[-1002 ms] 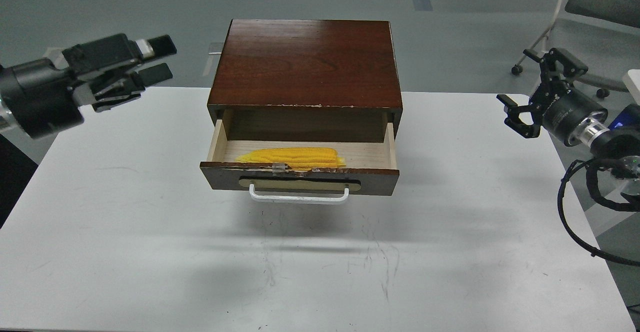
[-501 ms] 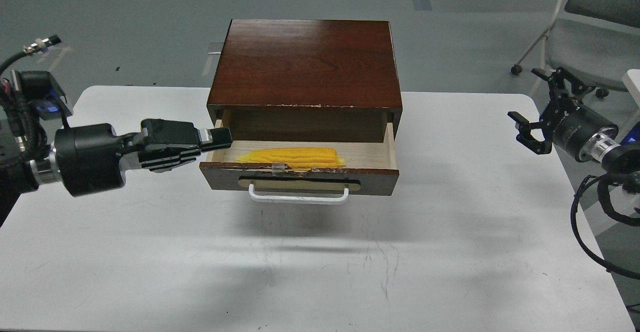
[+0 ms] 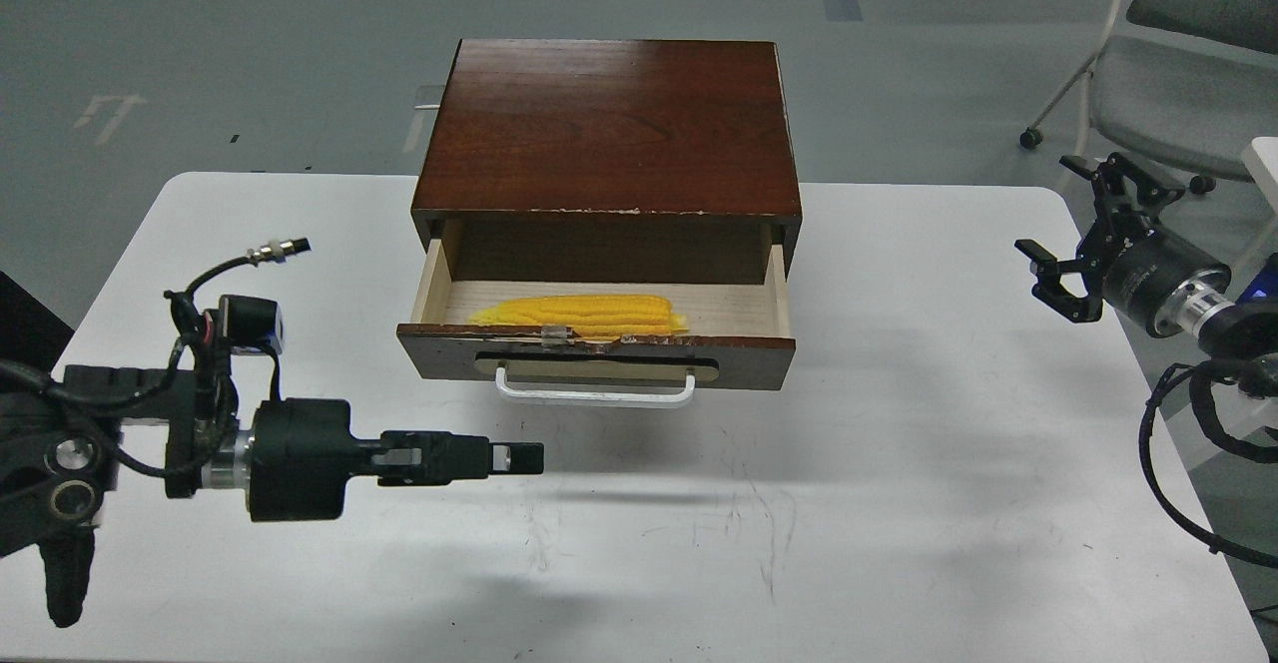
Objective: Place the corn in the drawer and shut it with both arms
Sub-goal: 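Bring the left gripper down to the front of the open drawer, then position the left gripper against the drawer front near the handle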
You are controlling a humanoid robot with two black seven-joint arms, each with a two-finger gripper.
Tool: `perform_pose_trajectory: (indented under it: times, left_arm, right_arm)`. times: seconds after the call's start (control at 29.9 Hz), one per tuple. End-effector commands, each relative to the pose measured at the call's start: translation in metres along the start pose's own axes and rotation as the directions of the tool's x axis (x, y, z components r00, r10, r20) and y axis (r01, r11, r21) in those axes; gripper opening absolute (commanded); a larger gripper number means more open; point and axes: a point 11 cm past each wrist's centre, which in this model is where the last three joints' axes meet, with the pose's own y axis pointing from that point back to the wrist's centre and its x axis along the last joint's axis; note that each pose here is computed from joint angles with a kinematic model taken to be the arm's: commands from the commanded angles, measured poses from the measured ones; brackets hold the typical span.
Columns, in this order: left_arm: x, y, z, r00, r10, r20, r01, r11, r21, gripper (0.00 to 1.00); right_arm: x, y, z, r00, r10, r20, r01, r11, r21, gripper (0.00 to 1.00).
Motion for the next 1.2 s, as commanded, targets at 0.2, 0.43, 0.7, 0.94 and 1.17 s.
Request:
perform_pose_trajectory:
  times: [0.2,0.43,0.7,0.94,1.17]
  left_arm:
    - [0.010,-0.010,-0.010,0.999,0.039,-0.025,-0.039,0.999,-0.018,0.00]
    - [0.016,-0.008,-0.021,0.989,0.102,-0.107,-0.106,0.994,-0.026,0.00]
    - [0.015,-0.013,-0.028,0.985,0.128,-0.113,-0.132,0.991,-0.023,0.00]
    - [0.019,-0.013,-0.034,0.984,0.136,-0.114,-0.138,0.990,-0.006,0.00]
    - [0.021,-0.010,-0.044,0.981,0.149,-0.123,-0.148,0.989,0.018,0.00]
  right_arm:
    - [-0.016,-0.028,-0.023,0.997,-0.005,0.080,-0.005,0.992,0.123,0.95]
    - [-0.029,-0.042,-0.013,0.993,0.040,0.108,-0.053,0.991,0.124,0.95]
    - [-0.029,-0.042,-0.011,0.994,0.042,0.105,-0.054,0.992,0.116,0.95]
    - [-0.028,-0.042,-0.009,0.994,0.044,0.100,-0.055,0.992,0.111,0.95]
    - [-0.028,-0.042,-0.009,0.994,0.046,0.100,-0.057,0.992,0.111,0.95]
